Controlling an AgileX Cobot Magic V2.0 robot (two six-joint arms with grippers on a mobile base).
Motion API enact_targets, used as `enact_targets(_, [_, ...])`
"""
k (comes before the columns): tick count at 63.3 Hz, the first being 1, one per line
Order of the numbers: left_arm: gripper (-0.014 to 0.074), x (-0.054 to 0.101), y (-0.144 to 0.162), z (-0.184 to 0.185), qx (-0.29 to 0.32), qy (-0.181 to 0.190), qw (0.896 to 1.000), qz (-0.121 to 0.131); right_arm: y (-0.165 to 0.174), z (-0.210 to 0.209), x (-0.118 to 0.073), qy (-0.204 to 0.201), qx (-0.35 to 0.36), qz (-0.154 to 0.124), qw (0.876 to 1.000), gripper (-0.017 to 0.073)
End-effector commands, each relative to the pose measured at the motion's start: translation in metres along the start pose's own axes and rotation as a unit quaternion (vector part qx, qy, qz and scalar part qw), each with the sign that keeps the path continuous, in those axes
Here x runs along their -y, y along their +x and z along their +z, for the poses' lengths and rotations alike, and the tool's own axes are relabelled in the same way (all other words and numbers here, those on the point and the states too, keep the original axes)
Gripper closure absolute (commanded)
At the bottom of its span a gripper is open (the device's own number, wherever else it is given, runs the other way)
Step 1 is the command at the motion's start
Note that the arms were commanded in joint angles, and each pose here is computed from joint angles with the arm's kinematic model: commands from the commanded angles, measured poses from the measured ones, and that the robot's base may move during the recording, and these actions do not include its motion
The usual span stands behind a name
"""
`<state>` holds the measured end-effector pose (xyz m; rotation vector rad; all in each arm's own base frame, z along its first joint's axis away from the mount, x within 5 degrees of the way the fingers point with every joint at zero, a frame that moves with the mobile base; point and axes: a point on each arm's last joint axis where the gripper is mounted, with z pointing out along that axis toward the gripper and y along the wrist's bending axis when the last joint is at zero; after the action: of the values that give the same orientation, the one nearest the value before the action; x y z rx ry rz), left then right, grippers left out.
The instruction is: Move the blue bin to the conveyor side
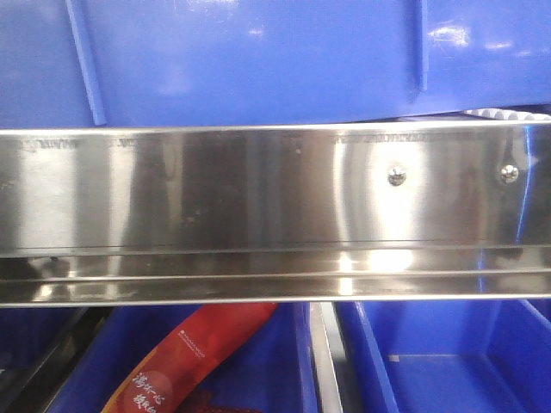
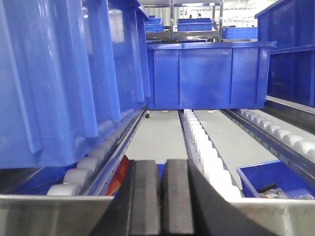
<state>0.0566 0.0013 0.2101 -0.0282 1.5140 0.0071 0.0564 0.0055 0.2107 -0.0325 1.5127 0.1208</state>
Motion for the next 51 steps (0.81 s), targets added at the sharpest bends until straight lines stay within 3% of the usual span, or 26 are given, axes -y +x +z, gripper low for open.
enact_targets(1, [0.0612,0.0,-0.002,-0.0003,0.009,0.0,1.0,-0.001,-0.0019,-0.0004,0.0004,0.003,0.01,-0.003,1.0,0.0638])
enact_targets(51, [0.0612,0.0,-0.002,-0.0003,0.009,0.0,1.0,-0.001,-0.0019,-0.0004,0.0004,0.003,0.01,-0.003,1.0,0.0638])
